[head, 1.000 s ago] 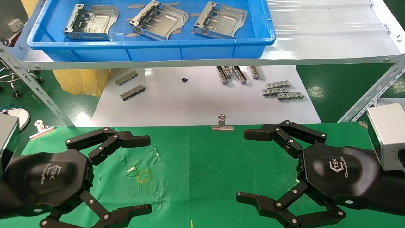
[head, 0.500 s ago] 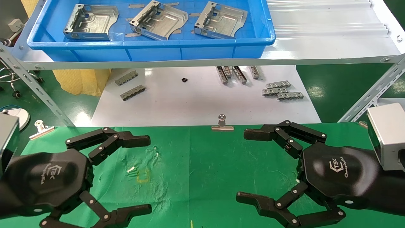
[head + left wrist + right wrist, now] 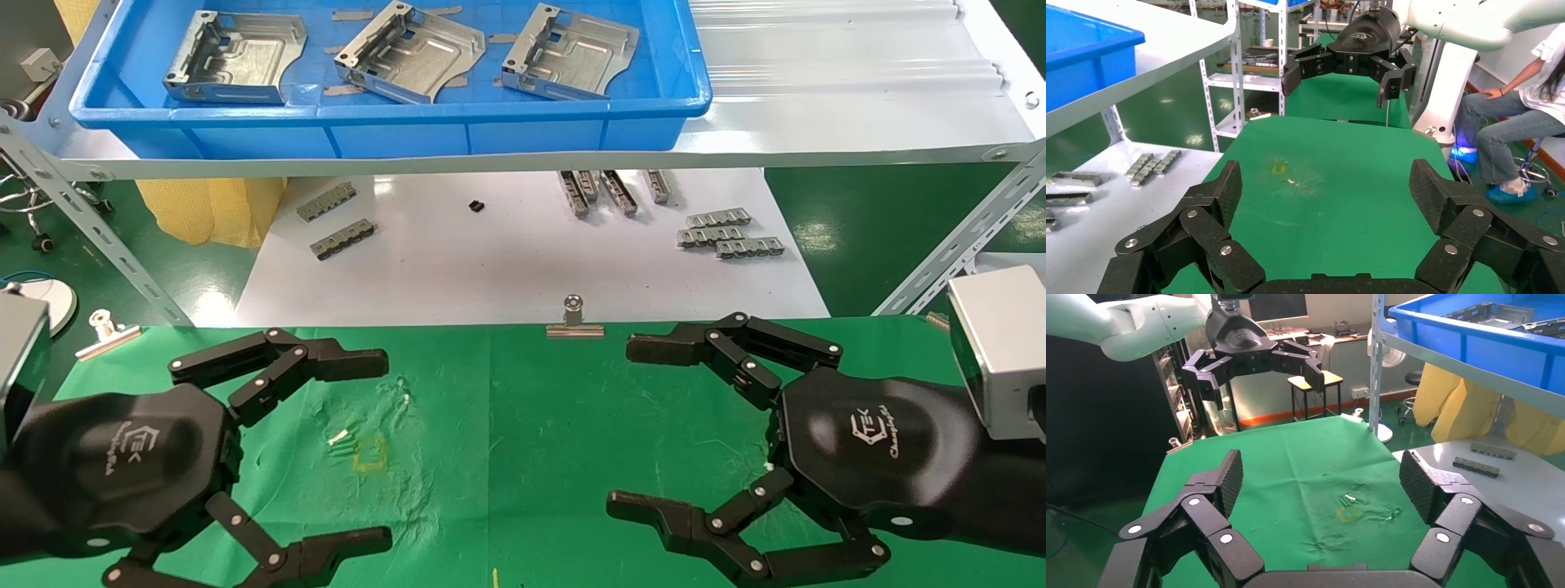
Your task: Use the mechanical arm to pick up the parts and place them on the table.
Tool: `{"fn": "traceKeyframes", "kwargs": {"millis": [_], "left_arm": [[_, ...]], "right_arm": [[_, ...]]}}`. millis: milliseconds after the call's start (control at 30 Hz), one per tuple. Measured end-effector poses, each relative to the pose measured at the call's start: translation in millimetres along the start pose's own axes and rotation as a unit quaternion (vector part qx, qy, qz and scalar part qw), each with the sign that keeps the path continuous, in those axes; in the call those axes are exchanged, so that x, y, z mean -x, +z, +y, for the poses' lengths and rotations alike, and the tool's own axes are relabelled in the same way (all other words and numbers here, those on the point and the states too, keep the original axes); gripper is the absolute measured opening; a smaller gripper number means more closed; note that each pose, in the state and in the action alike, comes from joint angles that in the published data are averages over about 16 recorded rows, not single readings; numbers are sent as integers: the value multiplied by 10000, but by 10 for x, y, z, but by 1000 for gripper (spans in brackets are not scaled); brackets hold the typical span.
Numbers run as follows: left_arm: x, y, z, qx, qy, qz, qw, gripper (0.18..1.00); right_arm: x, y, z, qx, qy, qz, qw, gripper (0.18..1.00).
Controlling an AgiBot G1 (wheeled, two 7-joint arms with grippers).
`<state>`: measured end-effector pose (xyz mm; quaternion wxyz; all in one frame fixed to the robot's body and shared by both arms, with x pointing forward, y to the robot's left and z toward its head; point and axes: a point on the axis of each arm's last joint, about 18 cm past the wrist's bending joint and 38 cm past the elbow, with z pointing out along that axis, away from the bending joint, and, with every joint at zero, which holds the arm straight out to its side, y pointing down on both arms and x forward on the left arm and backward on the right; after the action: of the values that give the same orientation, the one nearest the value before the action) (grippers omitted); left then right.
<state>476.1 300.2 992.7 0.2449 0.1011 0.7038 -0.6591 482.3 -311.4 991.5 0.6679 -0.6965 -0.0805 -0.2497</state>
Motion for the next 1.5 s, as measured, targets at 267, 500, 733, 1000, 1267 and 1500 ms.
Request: {"fn": "traceKeyframes", "kwargs": {"millis": [267,500,733,1000,1267,1500], "left_arm": [[0,0,0,0,0,0,10000,1001],[0,0,0,0,0,0,10000,1001],[0,0,0,0,0,0,10000,1001],[0,0,0,0,0,0,10000,1001],[0,0,0,0,0,0,10000,1001],[0,0,0,0,0,0,10000,1001]], "right_arm": [[0,0,0,0,0,0,10000,890],[0,0,0,0,0,0,10000,774],[0,0,0,0,0,0,10000,614],[0,0,0,0,0,0,10000,423],[0,0,0,0,0,0,10000,283],[0,0,0,0,0,0,10000,220]]}}
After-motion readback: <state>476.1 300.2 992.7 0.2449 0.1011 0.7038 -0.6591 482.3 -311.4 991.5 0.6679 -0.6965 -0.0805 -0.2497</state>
